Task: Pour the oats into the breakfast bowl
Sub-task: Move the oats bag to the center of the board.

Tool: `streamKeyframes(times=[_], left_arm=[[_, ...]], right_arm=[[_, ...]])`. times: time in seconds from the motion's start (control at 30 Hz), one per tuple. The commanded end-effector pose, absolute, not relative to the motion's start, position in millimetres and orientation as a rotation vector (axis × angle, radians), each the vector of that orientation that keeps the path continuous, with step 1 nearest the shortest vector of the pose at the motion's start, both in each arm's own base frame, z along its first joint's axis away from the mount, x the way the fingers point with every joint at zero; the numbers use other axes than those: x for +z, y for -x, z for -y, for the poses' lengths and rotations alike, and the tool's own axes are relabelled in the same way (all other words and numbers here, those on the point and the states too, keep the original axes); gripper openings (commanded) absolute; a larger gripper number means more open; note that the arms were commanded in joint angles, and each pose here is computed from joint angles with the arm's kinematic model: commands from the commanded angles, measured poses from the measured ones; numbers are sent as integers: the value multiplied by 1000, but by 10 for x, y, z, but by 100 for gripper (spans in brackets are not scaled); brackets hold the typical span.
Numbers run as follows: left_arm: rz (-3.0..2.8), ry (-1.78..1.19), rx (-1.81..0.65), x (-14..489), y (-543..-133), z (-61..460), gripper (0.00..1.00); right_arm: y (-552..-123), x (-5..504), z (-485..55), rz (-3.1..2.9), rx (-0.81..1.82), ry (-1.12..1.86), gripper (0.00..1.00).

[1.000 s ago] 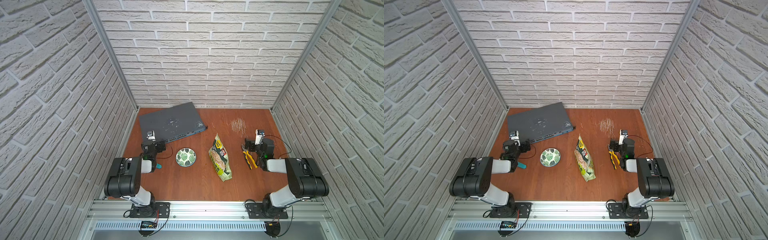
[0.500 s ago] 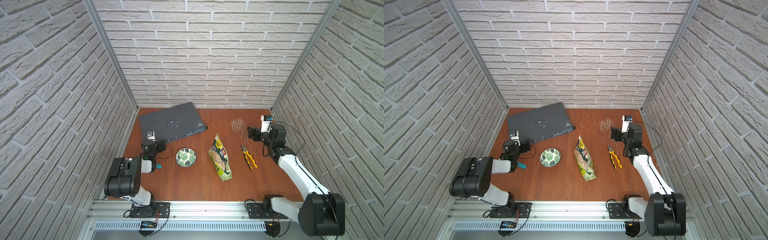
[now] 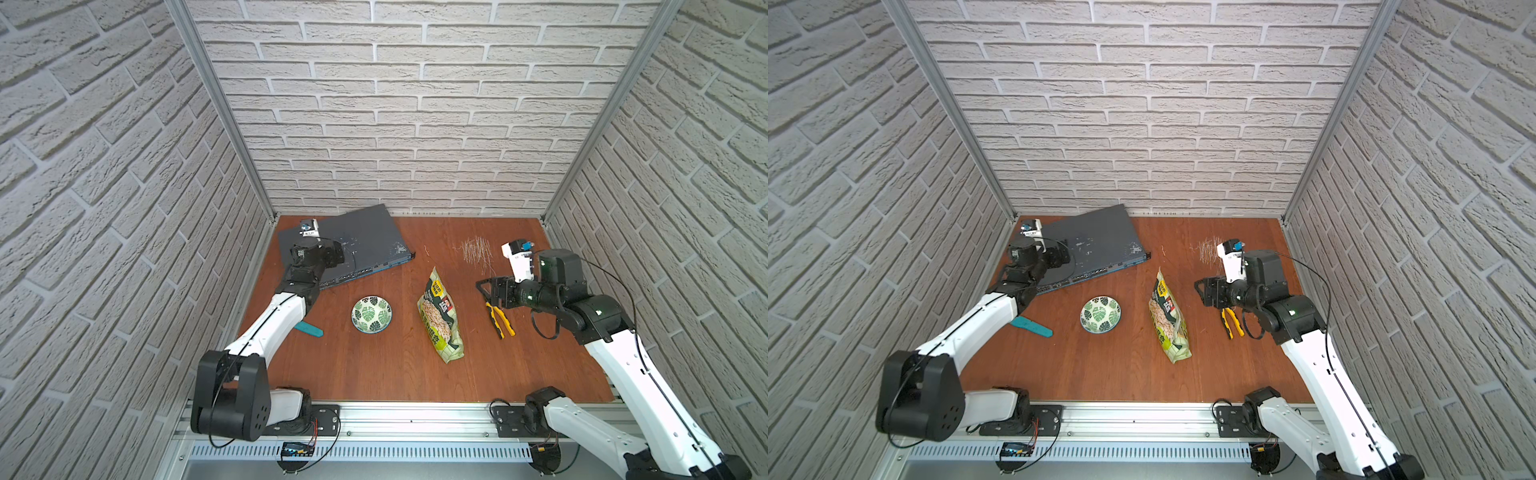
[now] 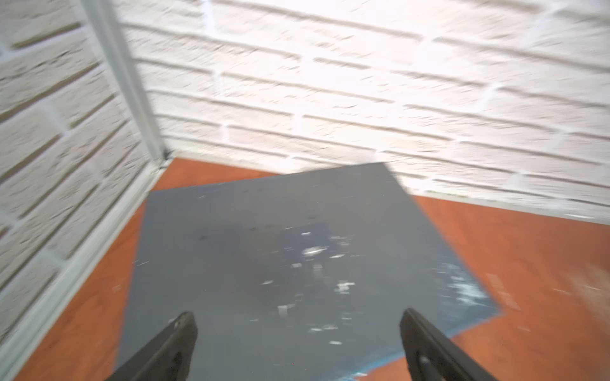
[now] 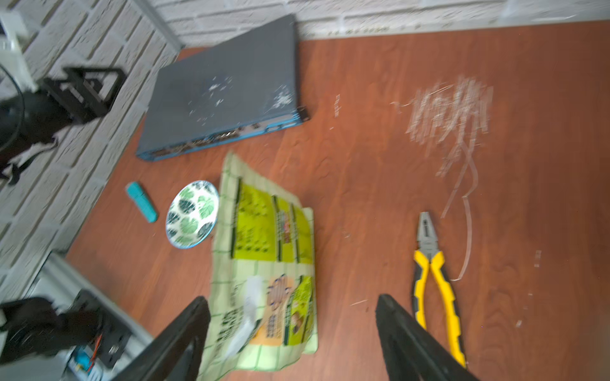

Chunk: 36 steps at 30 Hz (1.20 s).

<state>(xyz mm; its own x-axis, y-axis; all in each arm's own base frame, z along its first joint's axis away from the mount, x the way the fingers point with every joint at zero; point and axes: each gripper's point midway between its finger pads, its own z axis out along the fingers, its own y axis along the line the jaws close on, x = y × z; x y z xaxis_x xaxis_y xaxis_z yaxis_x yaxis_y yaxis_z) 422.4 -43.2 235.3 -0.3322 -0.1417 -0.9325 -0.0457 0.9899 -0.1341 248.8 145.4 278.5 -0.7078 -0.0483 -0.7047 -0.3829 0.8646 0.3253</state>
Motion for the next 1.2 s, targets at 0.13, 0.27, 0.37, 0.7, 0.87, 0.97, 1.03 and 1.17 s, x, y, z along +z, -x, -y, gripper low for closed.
streamKeyframes(times=[0.13,0.27,0.37,0.7,0.87,0.97,1.03,1.17], left_arm=[[-1989,31,-244,2291,-4015,1280,98],[-1984,-19,-265,2336,-3940,1482,98],[-1983,-40,-250,2369,-3912,1526,98],[-1999,-101,-165,2377,-3853,1573,98],[-2009,-101,-160,2353,-3829,1579,98],[-2013,-93,-160,2345,-3833,1576,98],[-2015,-86,-166,2341,-3834,1581,98],[-2031,-72,-198,2305,-3843,1619,98]], right_arm=[[-2216,2412,-1839,-2552,424,601,77],[-2273,2215,-1984,-2618,242,746,66],[-2366,2129,-2069,-2641,154,779,46],[-2619,2219,-2483,-2554,245,633,3],[-2822,2536,-2704,-2438,387,493,3],[-2916,2609,-2788,-2412,400,480,3],[-2967,2594,-2829,-2409,395,480,3],[-3022,2450,-2905,-2432,384,498,3]])
